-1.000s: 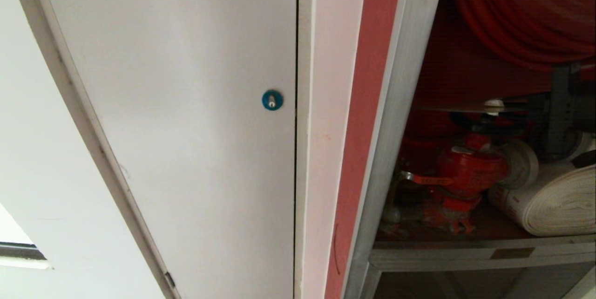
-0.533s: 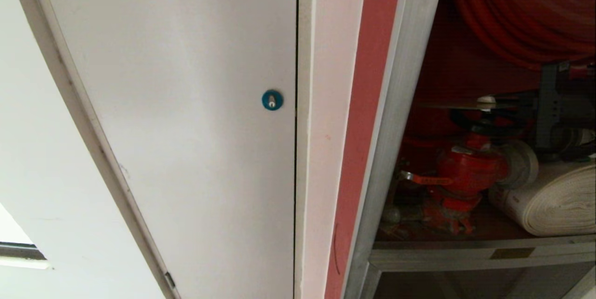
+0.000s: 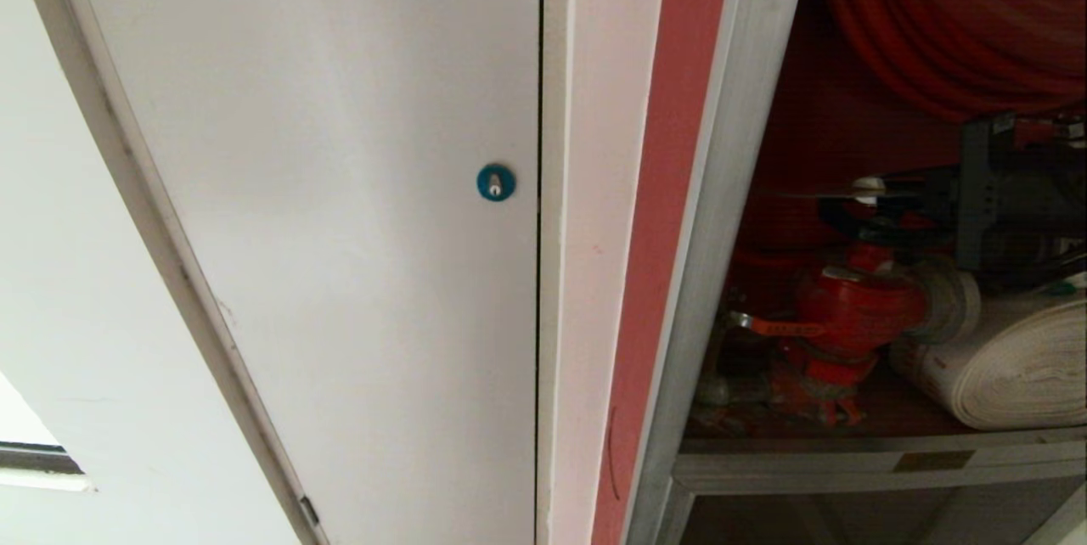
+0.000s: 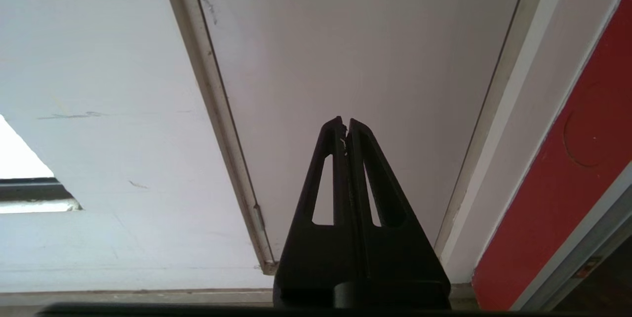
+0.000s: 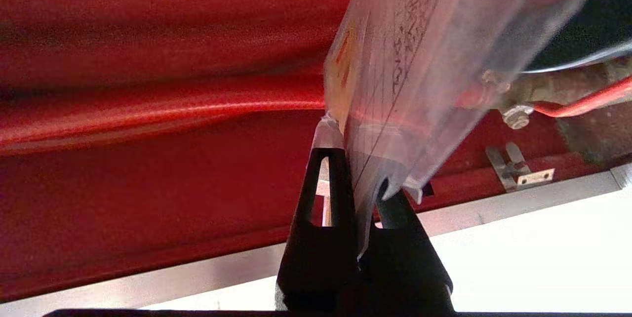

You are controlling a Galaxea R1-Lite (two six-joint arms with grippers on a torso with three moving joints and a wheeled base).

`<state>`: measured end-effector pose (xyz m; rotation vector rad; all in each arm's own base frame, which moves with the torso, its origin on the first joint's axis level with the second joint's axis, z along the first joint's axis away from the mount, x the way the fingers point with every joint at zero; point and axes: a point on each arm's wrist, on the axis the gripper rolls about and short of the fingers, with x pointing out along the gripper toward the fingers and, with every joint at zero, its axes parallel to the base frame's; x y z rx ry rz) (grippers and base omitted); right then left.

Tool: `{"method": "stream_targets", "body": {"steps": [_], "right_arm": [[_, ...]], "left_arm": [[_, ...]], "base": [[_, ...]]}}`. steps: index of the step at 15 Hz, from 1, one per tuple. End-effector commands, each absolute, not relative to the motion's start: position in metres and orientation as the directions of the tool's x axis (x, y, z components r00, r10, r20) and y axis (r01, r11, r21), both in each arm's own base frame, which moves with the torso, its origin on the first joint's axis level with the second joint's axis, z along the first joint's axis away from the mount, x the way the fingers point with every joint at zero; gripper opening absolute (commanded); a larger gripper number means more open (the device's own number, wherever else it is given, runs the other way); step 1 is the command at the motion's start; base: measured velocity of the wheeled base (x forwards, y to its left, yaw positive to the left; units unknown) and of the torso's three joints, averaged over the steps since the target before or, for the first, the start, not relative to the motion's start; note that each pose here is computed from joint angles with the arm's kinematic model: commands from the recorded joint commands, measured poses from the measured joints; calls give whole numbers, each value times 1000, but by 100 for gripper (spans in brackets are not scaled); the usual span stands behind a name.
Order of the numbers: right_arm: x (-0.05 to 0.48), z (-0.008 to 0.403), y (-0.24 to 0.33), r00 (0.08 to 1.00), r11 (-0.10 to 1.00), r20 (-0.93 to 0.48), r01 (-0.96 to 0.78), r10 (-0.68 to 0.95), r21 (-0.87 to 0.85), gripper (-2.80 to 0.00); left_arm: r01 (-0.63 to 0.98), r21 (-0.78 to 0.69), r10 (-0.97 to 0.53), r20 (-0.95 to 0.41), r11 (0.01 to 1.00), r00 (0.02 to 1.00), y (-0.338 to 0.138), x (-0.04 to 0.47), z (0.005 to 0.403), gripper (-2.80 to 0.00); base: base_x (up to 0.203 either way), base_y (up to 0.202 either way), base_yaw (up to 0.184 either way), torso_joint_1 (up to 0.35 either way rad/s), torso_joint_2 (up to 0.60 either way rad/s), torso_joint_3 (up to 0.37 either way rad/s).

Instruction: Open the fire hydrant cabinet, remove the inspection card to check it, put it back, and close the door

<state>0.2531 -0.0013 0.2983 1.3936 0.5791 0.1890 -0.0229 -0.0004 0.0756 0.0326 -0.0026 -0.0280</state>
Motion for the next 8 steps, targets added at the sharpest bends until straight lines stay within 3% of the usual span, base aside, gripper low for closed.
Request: {"method": "stream_targets", "body": {"steps": [1,2,8], "right_arm": [[255,298,0,843,183,-274,212,463,960,-280],[255,298,0,843,183,-274,212,463,960,0],[255,294,5,827,185,-293,231,479,955,0]], "left_arm": [[29,33,-29,0,999,1000,0,-23,75,-280],[28,34,-28,0,999,1000,0,-23,75,-280],[29,32,-29,0,999,1000,0,-23,75,-280]], "base": [[0,0,0,0,0,0],[0,0,0,0,0,0],[0,0,0,0,0,0]]}}
